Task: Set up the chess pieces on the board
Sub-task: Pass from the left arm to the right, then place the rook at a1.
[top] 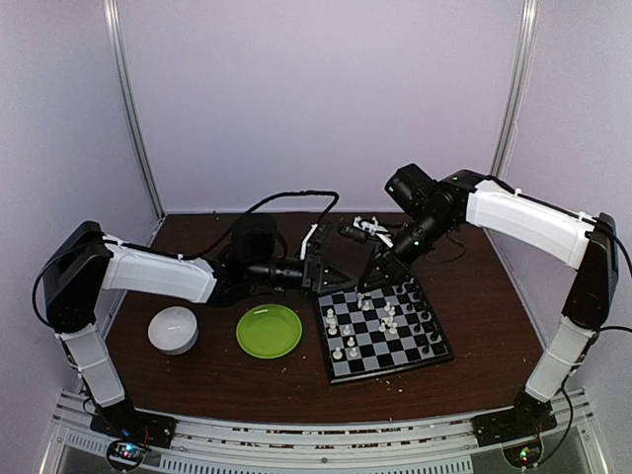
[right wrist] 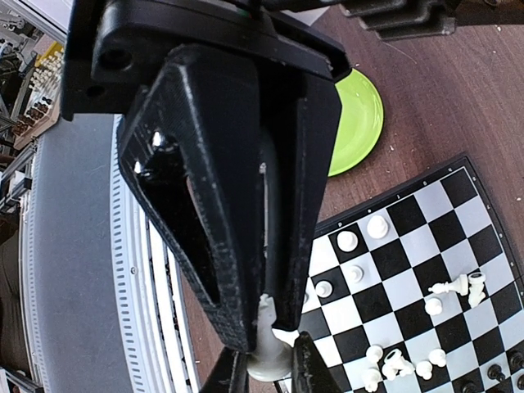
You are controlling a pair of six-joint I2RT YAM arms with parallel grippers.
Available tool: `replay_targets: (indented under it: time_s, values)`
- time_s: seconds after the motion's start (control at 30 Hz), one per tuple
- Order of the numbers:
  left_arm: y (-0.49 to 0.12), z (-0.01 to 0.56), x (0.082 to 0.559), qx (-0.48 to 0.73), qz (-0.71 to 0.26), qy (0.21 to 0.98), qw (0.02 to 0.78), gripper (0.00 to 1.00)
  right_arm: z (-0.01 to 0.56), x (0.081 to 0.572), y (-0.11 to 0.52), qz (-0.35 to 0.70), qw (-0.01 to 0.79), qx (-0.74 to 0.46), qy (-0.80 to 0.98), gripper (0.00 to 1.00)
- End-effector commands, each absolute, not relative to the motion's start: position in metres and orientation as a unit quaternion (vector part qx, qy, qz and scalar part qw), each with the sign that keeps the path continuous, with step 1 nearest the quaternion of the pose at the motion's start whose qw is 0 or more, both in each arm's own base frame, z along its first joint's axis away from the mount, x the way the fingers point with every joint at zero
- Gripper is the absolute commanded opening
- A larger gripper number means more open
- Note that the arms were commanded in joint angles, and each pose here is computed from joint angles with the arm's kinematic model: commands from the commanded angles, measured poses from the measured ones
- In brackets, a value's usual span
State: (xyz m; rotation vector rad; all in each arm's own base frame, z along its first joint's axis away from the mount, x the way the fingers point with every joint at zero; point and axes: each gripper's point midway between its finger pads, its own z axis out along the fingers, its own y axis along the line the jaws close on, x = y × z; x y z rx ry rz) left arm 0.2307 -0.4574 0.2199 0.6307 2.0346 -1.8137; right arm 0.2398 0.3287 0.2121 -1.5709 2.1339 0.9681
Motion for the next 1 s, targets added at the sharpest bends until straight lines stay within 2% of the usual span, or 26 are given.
replay_targets:
  time_s: [0.0, 0.13, 0.23, 0.4, 0.57, 0.73, 0.97]
  values:
    - [-0.462, 0.237, 0.227, 0.241, -0.657, 0.688, 0.190, 0.03, 0.216, 0.242, 0.330, 0.332, 0.169, -0.555, 0.744, 0.17]
    - [-0.458, 0.232, 0.230, 0.252, -0.624, 0.712, 0.202, 0.01, 0.216, 0.237, 0.317, 0.314, 0.176, -0.562, 0.745, 0.33]
    - [-0.446, 0.216, 0.244, 0.267, -0.536, 0.766, 0.233, 0.00, 0.219, 0.232, 0.299, 0.301, 0.190, -0.563, 0.746, 0.41]
    - [-0.422, 0.185, 0.278, 0.312, -0.344, 0.850, 0.249, 0.00, 0.202, 0.228, 0.264, 0.271, 0.191, -0.549, 0.767, 0.43]
    - [-0.409, 0.166, 0.318, 0.311, -0.209, 0.892, 0.254, 0.00, 0.175, 0.231, 0.242, 0.241, 0.203, -0.529, 0.788, 0.44]
    - [-0.406, 0.142, 0.338, 0.319, -0.139, 0.907, 0.236, 0.00, 0.154, 0.239, 0.231, 0.230, 0.219, -0.511, 0.799, 0.44]
    - [-0.410, 0.117, 0.349, 0.320, -0.111, 0.915, 0.220, 0.00, 0.140, 0.240, 0.233, 0.242, 0.204, -0.505, 0.803, 0.44]
